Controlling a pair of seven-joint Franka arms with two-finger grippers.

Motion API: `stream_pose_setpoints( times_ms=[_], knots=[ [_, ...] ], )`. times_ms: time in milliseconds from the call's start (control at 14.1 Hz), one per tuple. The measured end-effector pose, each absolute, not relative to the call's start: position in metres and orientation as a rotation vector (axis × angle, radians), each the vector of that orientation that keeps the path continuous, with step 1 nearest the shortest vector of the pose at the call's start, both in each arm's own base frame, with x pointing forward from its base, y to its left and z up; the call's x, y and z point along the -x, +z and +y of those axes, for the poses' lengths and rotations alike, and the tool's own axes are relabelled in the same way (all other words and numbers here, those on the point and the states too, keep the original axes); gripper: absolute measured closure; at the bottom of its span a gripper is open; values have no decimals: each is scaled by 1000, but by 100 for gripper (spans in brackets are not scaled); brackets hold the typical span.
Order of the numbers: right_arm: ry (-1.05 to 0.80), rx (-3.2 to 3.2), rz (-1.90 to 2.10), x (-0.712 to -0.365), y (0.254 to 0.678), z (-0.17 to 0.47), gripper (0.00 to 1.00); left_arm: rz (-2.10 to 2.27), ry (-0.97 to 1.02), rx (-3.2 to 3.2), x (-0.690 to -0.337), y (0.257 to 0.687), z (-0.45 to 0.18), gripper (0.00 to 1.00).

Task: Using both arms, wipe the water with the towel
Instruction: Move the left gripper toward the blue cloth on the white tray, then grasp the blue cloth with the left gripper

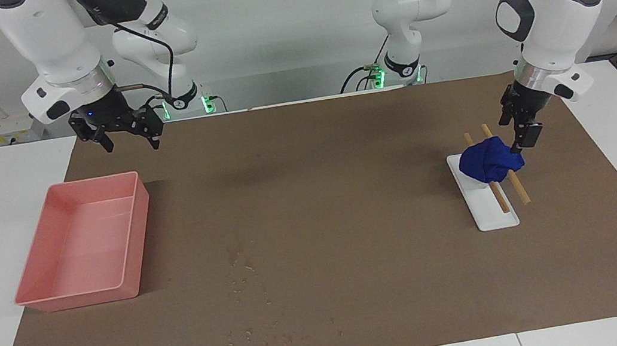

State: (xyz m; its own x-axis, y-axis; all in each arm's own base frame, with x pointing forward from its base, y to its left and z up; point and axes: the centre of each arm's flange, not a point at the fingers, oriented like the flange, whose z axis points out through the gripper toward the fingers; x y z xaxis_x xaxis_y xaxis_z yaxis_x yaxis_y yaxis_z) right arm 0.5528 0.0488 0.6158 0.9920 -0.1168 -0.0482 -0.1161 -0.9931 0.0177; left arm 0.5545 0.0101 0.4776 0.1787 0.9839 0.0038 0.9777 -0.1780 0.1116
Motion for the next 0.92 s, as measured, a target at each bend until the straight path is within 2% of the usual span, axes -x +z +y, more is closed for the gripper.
stream_pose_setpoints(
  times_ms=[569, 924],
  knots=[
    [-77, -3120, -182, -553, 616, 49, 0, 2039, 149, -2243, -554, 436, 11, 0],
    [-77, -3120, -182, -553, 616, 49, 0, 2046, 175, -2213, -555, 432, 12, 0]
  ],
)
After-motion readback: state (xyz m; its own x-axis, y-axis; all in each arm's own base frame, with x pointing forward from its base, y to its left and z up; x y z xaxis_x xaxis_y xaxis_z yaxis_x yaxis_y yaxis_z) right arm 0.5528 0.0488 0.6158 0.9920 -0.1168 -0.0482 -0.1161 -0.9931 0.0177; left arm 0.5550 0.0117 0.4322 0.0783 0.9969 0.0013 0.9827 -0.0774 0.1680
